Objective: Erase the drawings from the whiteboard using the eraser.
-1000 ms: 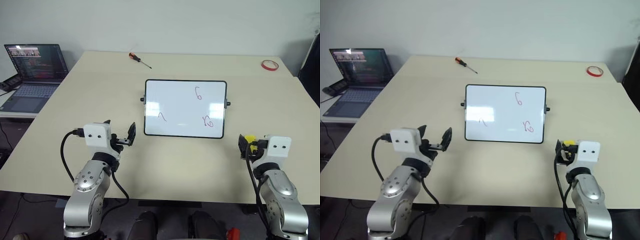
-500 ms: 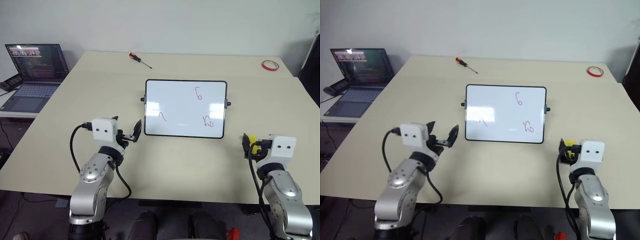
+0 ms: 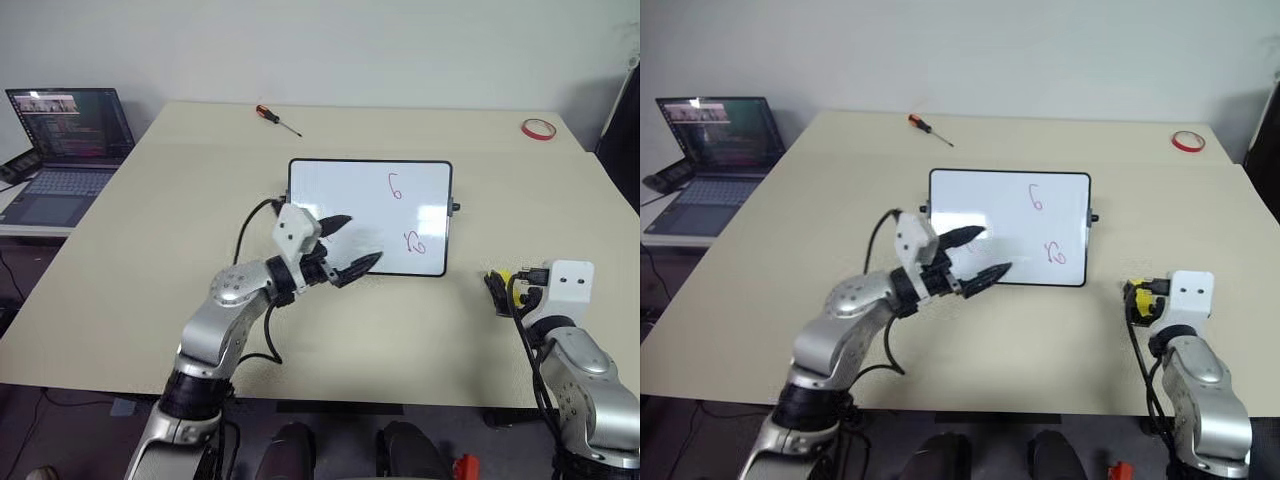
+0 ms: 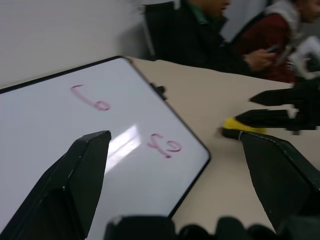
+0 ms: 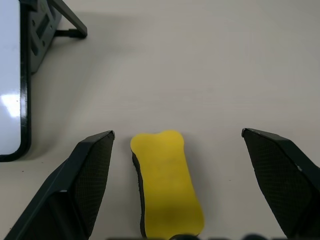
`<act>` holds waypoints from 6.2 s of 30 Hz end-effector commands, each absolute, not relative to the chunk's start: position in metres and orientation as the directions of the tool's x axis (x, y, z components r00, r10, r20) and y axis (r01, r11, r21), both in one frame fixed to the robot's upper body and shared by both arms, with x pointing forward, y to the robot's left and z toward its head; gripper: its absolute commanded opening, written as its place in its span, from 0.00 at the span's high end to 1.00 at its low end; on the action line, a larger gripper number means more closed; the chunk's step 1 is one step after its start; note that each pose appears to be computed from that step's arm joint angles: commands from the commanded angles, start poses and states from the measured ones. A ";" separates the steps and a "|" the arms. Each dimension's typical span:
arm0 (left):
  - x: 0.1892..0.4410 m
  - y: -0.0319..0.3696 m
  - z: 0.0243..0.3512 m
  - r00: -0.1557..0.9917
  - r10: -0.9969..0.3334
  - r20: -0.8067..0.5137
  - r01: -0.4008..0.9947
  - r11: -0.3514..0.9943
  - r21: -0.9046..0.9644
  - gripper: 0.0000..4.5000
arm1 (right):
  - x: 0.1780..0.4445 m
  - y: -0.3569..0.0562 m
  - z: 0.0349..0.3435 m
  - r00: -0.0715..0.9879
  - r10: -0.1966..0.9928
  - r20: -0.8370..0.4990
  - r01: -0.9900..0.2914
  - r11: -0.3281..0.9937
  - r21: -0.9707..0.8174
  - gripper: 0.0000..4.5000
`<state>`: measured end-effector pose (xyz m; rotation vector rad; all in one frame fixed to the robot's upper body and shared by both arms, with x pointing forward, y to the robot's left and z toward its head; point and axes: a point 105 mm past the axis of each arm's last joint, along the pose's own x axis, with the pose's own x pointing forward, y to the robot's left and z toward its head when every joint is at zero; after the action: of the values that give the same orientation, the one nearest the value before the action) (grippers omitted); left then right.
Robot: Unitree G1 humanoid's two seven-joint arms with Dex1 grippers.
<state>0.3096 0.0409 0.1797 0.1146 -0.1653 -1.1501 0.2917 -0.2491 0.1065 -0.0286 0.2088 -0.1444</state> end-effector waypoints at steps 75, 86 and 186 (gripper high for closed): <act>0.309 0.008 0.176 0.095 -0.995 -0.032 0.954 0.082 0.287 0.00 | 0.309 -0.253 0.102 0.962 -0.146 -0.229 0.142 0.989 -0.034 0.73; 0.334 0.029 0.193 0.457 -0.885 0.092 0.789 0.451 0.418 0.00 | 0.316 -0.240 0.136 0.994 -0.113 -0.011 0.110 0.984 -0.142 0.73; 0.375 0.060 0.194 0.702 -0.682 0.204 0.555 0.704 0.443 0.00 | 0.435 -0.062 0.178 0.898 0.406 0.168 -0.323 0.869 -0.375 0.73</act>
<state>0.3783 0.0617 0.1802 0.3585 -0.3133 -0.7125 0.4322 -0.0606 0.1721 -0.3423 -0.2390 0.3955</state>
